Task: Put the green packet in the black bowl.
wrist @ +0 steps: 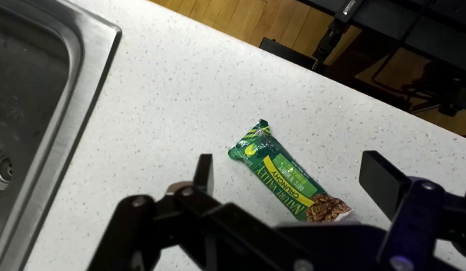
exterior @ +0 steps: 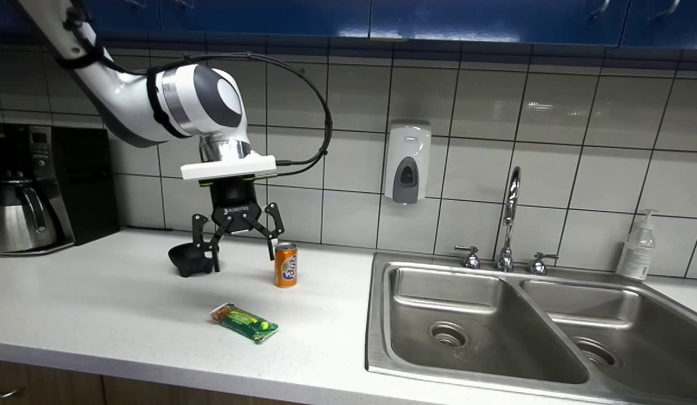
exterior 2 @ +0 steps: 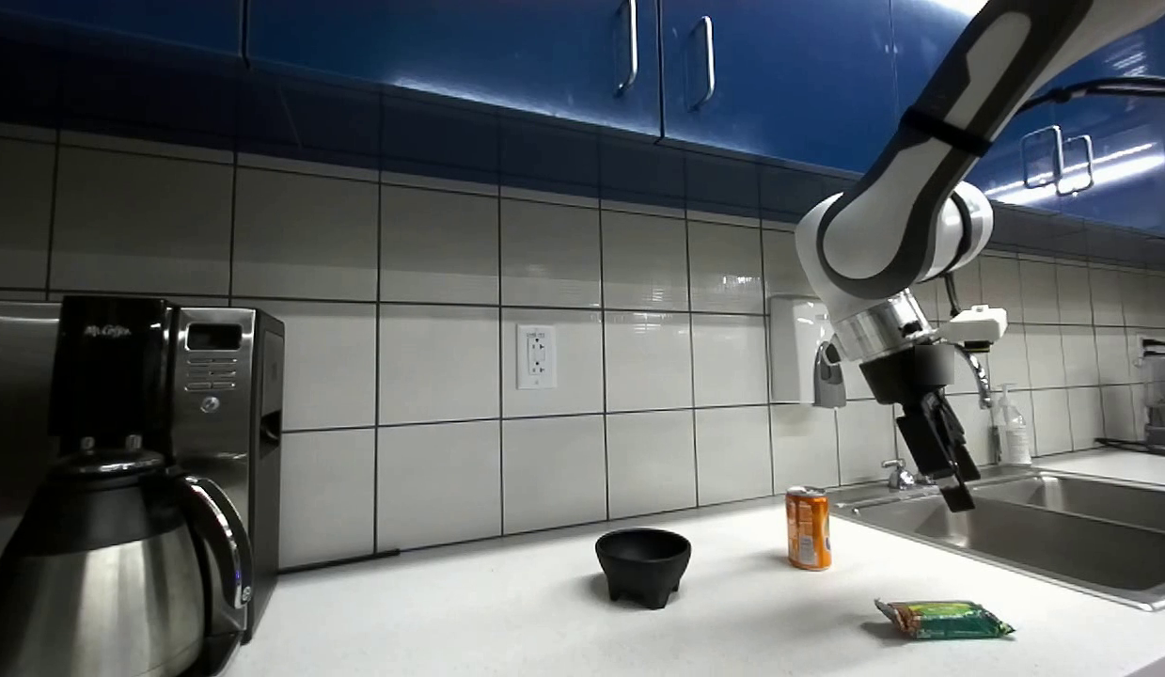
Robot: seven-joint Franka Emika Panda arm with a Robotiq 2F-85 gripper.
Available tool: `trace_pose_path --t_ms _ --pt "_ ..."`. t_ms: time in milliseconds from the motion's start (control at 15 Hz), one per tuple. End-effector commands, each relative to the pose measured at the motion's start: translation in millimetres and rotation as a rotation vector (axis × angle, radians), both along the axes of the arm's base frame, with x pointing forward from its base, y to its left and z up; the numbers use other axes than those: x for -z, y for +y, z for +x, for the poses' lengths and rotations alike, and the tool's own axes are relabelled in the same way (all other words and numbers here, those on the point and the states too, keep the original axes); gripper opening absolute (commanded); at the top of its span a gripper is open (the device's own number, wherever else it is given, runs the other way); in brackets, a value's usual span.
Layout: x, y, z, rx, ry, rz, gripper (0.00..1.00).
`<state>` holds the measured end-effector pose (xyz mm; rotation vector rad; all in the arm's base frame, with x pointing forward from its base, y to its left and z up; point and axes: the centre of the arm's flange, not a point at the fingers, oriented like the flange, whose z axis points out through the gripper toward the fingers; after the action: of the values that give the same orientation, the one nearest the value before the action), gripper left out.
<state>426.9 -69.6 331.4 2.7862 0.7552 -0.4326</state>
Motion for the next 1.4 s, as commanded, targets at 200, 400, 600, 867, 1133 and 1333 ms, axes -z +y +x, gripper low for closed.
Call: trace_pose_path --t_ms 200,400,600,867,1133,1333 --pt "22 -5 16 -0.166 0.046 0.053 1.00" --pt "23 -8 7 -0.230 0.059 0.073 1.00" --pt "21 -14 6 -0.284 0.053 0.089 1.00" --pt "29 -16 5 -0.329 0.032 0.095 1.00" --pt "41 -11 8 -0.356 0.006 0.108 1.00" --pt "52 -6 12 -0.385 -0.018 0.128 1.00"
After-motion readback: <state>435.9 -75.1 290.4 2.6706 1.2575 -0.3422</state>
